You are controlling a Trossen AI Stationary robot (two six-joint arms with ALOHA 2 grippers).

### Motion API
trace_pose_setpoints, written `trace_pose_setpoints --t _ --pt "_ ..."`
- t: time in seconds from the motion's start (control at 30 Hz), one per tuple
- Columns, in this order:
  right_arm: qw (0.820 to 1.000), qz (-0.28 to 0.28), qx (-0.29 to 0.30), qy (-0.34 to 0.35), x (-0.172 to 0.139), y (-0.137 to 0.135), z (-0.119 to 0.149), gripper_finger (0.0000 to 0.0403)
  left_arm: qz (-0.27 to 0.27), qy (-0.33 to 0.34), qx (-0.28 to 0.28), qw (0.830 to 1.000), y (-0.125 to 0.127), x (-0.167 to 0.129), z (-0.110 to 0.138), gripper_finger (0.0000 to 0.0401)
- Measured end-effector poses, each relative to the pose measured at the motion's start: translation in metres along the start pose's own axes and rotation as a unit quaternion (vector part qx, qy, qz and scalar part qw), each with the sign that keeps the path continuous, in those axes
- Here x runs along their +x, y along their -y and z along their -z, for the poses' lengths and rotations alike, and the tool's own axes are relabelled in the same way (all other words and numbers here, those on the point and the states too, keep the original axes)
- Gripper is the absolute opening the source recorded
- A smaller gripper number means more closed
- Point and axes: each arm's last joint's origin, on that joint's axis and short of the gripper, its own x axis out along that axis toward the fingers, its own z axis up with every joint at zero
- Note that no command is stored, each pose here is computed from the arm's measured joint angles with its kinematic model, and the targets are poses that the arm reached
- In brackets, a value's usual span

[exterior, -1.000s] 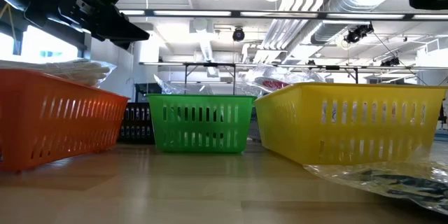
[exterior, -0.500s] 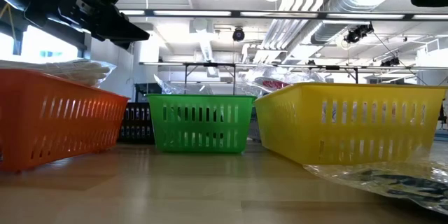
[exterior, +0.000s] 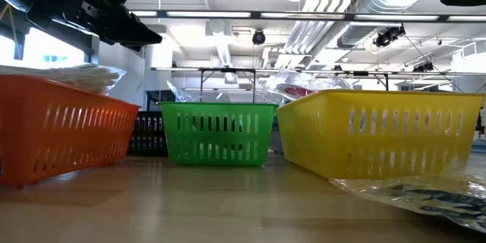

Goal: Pick & Place Travel size toiletries
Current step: Put the black hairbrush into the green bin

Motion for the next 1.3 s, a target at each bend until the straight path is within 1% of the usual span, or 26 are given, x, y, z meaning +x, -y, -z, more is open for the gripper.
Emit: trace_pose_setpoints --t 0.2,0.43,0.77,0.9,0.97,1.07,1.3 --pt "0.999 0.003 0.027 0.021 0.001 0.000 -0.001 0.0171 0.000 0.000 0.000 1.000 0.000 0.000 0.000 0.0000" --pt "0.999 0.019 0.031 0.019 0.010 0.002 0.004 0.0171 0.000 0.000 0.000 1.000 0.000 0.000 0.000 0.0000" --pt "0.995 0.065 0.074 0.022 0.038 0.010 0.016 0.0171 0.000 0.000 -0.001 1.000 0.000 0.000 0.000 0.0000" --pt "0.992 0.080 0.096 0.005 0.054 0.014 0.024 0.0171 0.000 0.000 -0.001 1.000 0.000 0.000 0.000 0.0000" --pt "0.992 0.075 0.097 -0.009 0.061 0.014 0.030 0.0171 0.000 0.000 -0.001 1.000 0.000 0.000 0.000 0.0000" --pt "0.993 0.052 0.103 -0.036 0.066 0.009 0.038 0.0171 0.000 0.000 -0.001 1.000 0.000 0.000 0.000 0.0000" --pt "0.994 0.011 0.098 -0.053 0.062 0.001 0.054 0.0171 0.000 0.000 -0.001 1.000 0.000 0.000 0.000 0.0000"
